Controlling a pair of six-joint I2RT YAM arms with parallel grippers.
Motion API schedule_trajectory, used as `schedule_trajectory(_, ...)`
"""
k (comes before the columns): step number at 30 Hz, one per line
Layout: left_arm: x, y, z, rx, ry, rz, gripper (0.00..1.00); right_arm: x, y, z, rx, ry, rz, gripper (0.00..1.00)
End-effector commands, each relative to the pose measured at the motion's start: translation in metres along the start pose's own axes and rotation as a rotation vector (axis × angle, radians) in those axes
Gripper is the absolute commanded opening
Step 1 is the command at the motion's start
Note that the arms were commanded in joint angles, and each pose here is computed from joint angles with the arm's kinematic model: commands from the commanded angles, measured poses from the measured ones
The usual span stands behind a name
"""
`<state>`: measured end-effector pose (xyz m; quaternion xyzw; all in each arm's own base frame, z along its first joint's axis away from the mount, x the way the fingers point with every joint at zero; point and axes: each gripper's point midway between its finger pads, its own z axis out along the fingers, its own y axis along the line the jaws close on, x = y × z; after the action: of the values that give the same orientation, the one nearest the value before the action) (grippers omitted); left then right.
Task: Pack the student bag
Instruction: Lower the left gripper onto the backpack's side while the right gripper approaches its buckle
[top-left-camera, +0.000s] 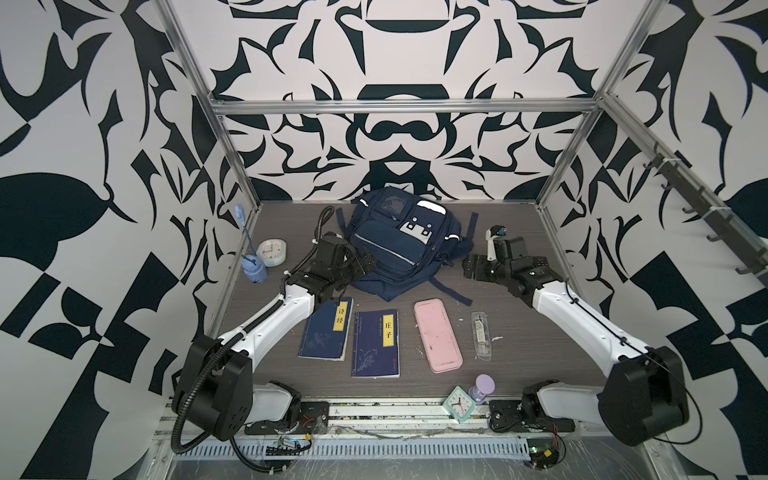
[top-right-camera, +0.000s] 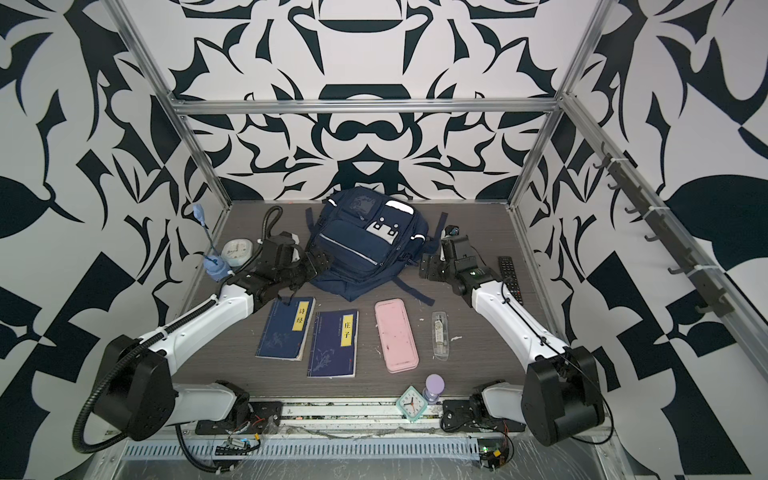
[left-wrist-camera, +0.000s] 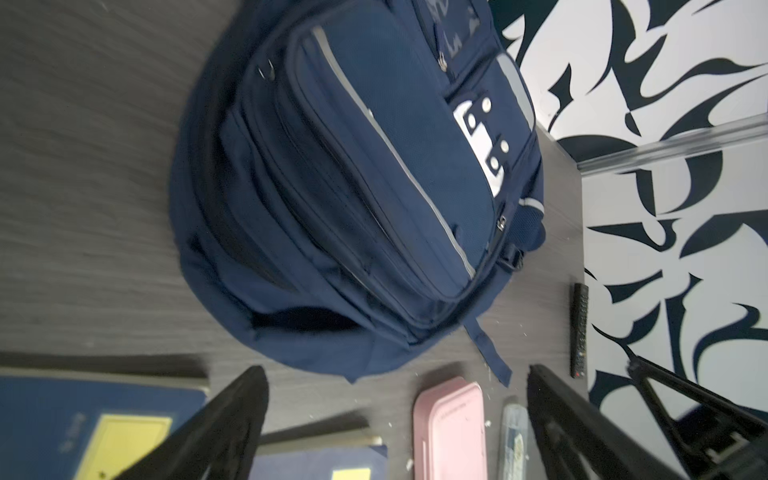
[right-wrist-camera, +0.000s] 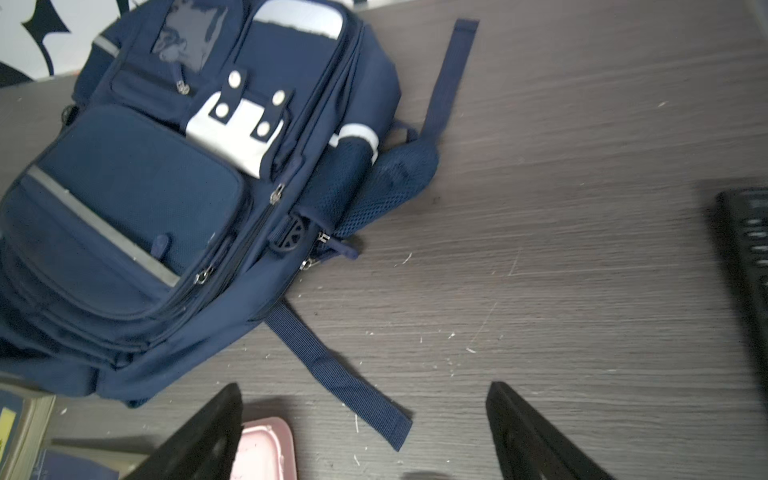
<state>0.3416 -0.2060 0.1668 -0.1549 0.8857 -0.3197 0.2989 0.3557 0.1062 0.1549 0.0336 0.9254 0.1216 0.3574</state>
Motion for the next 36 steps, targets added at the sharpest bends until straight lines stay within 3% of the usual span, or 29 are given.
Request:
schedule_trajectory(1, 0.017, -0.013, 0.003, 0.024, 0.03, -0.122, 0.95, 0.006, 0.03, 0.011, -0.117, 0.035, 0.002, 0.89)
schedule_trajectory(8, 0.027, -0.032, 0.03, 0.136, 0.053, -0.264, 0.8, 0.005, 0.054, 0.022, -0.16, 0.065, -0.015, 0.83)
schedule_trajectory(14, 0.042, -0.054, 0.072, 0.2, 0.125, -0.337, 0.78, 0.011, 0.059, 0.02, -0.182, 0.083, -0.009, 0.79)
schedule_trajectory(27, 0.047, -0.08, 0.105, 0.239, 0.098, -0.334, 0.73, 0.016, 0.053, 0.003, -0.16, 0.09, -0.055, 0.71)
schedule_trajectory(36, 0.058, -0.064, 0.124, 0.15, 0.124, -0.336, 0.7, 0.017, 0.051, 0.001, -0.153, 0.089, -0.057, 0.62)
